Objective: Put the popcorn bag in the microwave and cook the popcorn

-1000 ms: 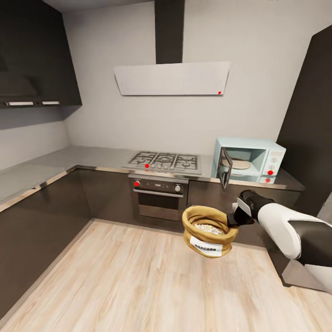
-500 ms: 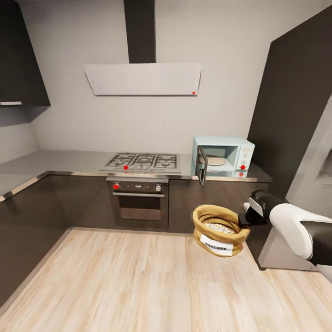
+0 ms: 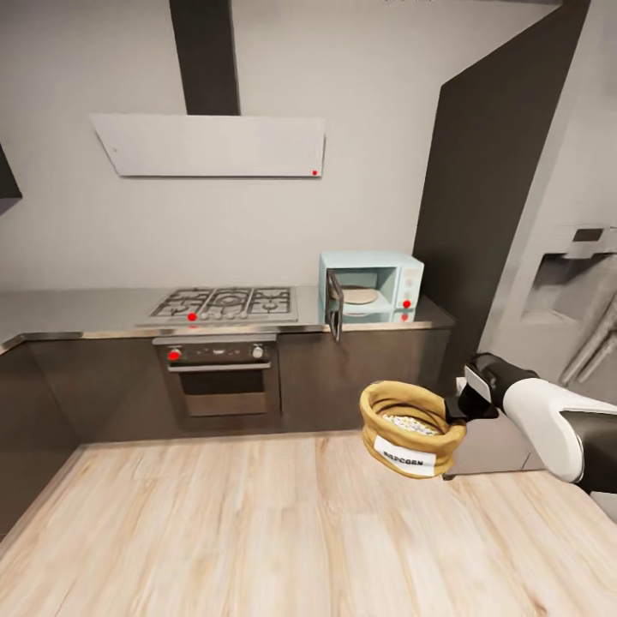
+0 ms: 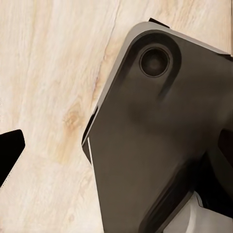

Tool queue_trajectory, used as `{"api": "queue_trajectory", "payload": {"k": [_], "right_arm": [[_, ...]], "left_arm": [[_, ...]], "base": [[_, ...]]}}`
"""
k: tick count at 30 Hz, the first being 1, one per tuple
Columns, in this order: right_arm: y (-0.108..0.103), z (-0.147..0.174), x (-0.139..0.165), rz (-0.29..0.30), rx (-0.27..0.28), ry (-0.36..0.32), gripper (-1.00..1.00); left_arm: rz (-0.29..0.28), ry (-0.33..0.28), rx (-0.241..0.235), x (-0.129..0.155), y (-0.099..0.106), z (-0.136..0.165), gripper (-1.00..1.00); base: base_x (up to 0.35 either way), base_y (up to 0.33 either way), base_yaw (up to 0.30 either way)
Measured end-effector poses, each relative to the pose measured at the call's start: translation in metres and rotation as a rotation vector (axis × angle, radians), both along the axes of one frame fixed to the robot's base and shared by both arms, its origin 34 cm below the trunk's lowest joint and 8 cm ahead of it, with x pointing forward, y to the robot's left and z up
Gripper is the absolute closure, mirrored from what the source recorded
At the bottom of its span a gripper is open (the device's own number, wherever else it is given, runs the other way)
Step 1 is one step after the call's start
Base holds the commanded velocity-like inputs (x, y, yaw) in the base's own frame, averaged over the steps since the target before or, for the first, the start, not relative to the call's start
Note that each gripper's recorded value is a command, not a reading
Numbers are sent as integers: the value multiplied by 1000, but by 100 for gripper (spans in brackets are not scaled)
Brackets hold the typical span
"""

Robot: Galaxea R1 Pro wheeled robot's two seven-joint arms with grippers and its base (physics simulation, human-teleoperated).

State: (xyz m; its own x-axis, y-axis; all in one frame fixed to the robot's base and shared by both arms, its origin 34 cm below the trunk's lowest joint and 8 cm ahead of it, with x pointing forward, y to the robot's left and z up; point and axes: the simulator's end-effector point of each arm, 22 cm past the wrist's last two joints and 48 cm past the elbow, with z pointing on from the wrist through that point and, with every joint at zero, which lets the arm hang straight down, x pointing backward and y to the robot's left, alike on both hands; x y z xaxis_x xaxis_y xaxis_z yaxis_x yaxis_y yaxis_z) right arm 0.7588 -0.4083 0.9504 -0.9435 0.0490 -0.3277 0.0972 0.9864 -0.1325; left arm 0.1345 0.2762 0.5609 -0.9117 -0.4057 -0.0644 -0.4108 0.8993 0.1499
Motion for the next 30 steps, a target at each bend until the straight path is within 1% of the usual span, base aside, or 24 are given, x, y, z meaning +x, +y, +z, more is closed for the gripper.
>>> {"api": "queue_trajectory", "payload": {"k": [4, 6, 18, 19, 21, 24, 28, 30], "right_arm": [[0, 0, 0, 0, -1, 1, 100], [0, 0, 0, 1, -2, 1, 100], [13, 2, 6, 18, 22, -17, 100], [14, 2, 6, 19, 23, -18, 100], [22, 4, 8, 26, 36, -20, 100], [24, 5, 10, 27, 39, -20, 100], [20, 12, 18, 30, 34, -55, 100], [20, 15, 19, 29, 33, -60, 100]], "left_arm": [[2, 0, 0, 0, 0, 0, -100], [-2, 0, 0, 0, 0, 0, -100], [-14, 0, -1, 0, 1, 0, -100], [-14, 0, -1, 0, 1, 0, -100], [-10, -1, 1, 0, 1, 0, -100], [-12, 0, 1, 0, 1, 0, -100], [-12, 0, 1, 0, 1, 0, -100], [-11, 0, 1, 0, 1, 0, -100]], "base": [[0, 0, -282], [110, 0, -74], [303, 0, -6], [0, 0, 0], [0, 0, 0], [0, 0, 0], [0, 0, 0], [0, 0, 0]]}}
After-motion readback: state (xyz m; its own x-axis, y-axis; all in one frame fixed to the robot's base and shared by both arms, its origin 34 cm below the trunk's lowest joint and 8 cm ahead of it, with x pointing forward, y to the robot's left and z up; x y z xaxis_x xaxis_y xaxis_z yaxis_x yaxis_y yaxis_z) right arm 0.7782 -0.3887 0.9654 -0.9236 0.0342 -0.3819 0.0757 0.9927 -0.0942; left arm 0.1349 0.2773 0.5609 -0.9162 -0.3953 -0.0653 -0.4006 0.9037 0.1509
